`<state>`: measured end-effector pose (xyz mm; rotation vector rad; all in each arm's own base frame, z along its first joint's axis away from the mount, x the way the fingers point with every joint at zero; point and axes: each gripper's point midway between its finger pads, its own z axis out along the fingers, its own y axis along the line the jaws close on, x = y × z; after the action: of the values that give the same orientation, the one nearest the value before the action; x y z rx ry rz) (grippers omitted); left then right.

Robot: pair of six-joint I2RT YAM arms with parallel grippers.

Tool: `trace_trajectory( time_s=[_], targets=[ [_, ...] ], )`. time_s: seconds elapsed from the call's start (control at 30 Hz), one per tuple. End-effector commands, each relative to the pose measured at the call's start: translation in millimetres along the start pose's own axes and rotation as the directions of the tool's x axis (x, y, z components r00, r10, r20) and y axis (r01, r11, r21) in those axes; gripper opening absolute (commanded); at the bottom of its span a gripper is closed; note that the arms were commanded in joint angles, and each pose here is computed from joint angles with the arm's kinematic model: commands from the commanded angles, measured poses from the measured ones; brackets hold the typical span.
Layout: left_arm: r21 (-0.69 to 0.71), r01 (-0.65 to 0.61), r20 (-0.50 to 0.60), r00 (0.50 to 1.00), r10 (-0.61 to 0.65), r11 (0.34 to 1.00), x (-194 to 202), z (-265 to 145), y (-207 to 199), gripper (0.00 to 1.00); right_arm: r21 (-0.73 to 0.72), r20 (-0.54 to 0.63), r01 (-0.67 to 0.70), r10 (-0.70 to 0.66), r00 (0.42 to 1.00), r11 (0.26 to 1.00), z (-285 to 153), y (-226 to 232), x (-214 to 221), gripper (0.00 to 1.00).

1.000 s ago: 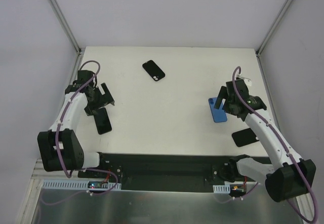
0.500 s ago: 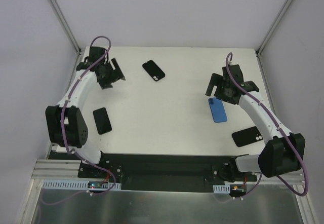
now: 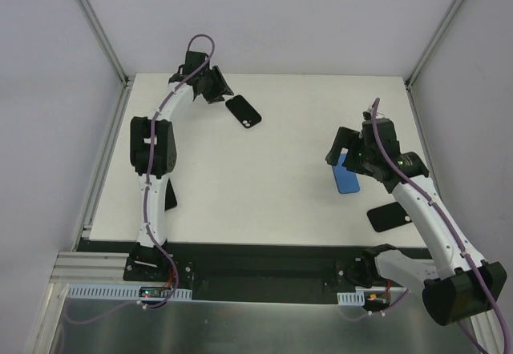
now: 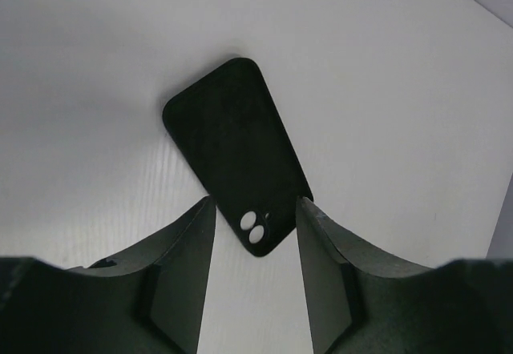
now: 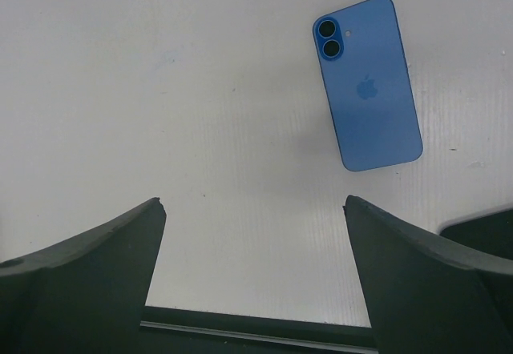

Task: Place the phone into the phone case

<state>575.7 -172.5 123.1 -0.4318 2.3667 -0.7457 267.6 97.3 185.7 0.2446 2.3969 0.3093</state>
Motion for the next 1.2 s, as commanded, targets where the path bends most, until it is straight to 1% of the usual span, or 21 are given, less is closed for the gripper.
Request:
trace_trajectory(
  time_s=[0.0, 0.03, 0.07, 0.2, 0.3, 0.4, 0.47, 0.5, 0.53, 0.6, 0.63, 0.7, 0.73, 0.77, 0.8, 0.87, 0.9, 0.97, 1.0, 1.1, 1.17],
  targets=[
    [0.191, 0.010, 0.002, 1.000, -0.010, 0.981, -6, 30, -37, 0.41, -0.052, -0.015, 0.015, -0.016, 1.000, 0.999, -8, 7, 9, 0.97],
    [0.213, 0.010, 0.004, 1.000, -0.011, 0.977, -10, 34, -42, 0.41, -0.056, -0.015, 0.017, -0.018, 1.000, 0.998, -9, 7, 9, 0.97],
    [0.214, 0.023, -0.026, 1.000, -0.018, 0.977, 0, 47, -37, 0.41, -0.059, -0.018, 0.019, -0.021, 1.000, 0.998, -9, 8, 9, 0.97],
    [0.203, 0.008, -0.062, 0.998, 0.005, 0.979, 19, 62, -32, 0.40, -0.079, -0.036, 0.037, -0.040, 0.999, 0.996, -12, 11, 12, 0.97],
    [0.144, 0.006, -0.083, 0.997, 0.006, 0.990, 33, 68, -11, 0.44, -0.069, -0.035, 0.042, -0.044, 0.998, 0.997, -15, 8, 13, 0.97],
    [0.087, -0.007, -0.099, 0.995, 0.015, 0.996, 44, 64, 4, 0.45, -0.070, -0.032, 0.046, -0.049, 0.998, 0.996, -18, 7, 14, 0.97],
    [0.065, -0.034, -0.090, 0.995, 0.040, 0.997, 43, 54, 5, 0.48, -0.067, -0.036, 0.048, -0.050, 0.998, 0.997, -19, 6, 16, 0.97],
    [0.019, -0.037, -0.097, 0.995, 0.039, 0.999, 50, 53, 17, 0.48, -0.067, -0.036, 0.048, -0.050, 0.998, 0.997, -20, 5, 17, 0.97],
    [0.014, -0.056, -0.084, 0.995, 0.057, 0.998, 47, 41, 12, 0.48, -0.068, -0.038, 0.046, -0.049, 0.998, 0.997, -20, 5, 18, 0.97],
    [-0.015, -0.078, -0.103, 0.992, 0.076, 0.997, 59, 33, 19, 0.48, -0.040, -0.018, 0.045, -0.045, 0.999, 0.998, -22, -1, 16, 0.97],
    [-0.028, -0.122, -0.083, 0.989, 0.119, 0.992, 57, 22, 13, 0.49, -0.042, -0.020, 0.046, -0.046, 0.999, 0.998, -22, -1, 18, 0.97],
    [-0.074, -0.155, -0.114, 0.983, 0.146, 0.985, 75, 13, 21, 0.49, -0.047, -0.014, 0.044, -0.045, 0.999, 0.998, -24, -1, 19, 0.97],
    [-0.089, -0.179, -0.093, 0.981, 0.171, 0.980, 73, 1, 15, 0.49, -0.046, -0.015, 0.045, -0.046, 0.999, 0.998, -24, -3, 20, 0.97],
    [-0.107, -0.194, -0.111, 0.977, 0.182, 0.975, 86, -5, 12, 0.50, -0.043, -0.012, 0.045, -0.046, 0.999, 0.998, -25, -4, 20, 0.97],
    [-0.142, -0.193, -0.147, 0.974, 0.172, 0.971, 105, -9, 23, 0.50, -0.041, -0.009, 0.045, -0.046, 0.999, 0.998, -26, -5, 21, 0.97],
    [-0.151, -0.196, -0.140, 0.975, 0.176, 0.969, 119, -30, 12, 0.50, -0.028, -0.007, 0.047, -0.047, 0.999, 0.998, -28, -8, 23, 0.97],
    [-0.172, -0.202, -0.177, 0.969, 0.171, 0.964, 139, -35, 22, 0.51, -0.030, -0.004, 0.046, -0.046, 0.999, 0.999, -29, -9, 24, 0.97],
    [-0.167, -0.208, -0.173, 0.968, 0.179, 0.964, 151, -50, 14, 0.52, -0.024, -0.004, 0.047, -0.047, 0.999, 0.999, -30, -12, 27, 0.98],
    [-0.161, -0.232, -0.211, 0.958, 0.196, 0.959, 173, -53, 13, 0.52, -0.028, 0.004, 0.047, -0.047, 0.999, 0.999, -32, -12, 27, 0.98],
    [-0.105, -0.289, -0.243, 0.935, 0.258, 0.951, 197, -66, -5, 0.55, -0.025, 0.004, 0.044, -0.044, 0.999, 0.999, -33, -15, 31, 0.98],
    [-0.066, -0.327, -0.222, 0.926, 0.306, 0.943, 196, -77, -19, 0.56, -0.020, -0.001, 0.040, -0.040, 0.999, 0.999, -34, -17, 34, 0.98]
  ],
)
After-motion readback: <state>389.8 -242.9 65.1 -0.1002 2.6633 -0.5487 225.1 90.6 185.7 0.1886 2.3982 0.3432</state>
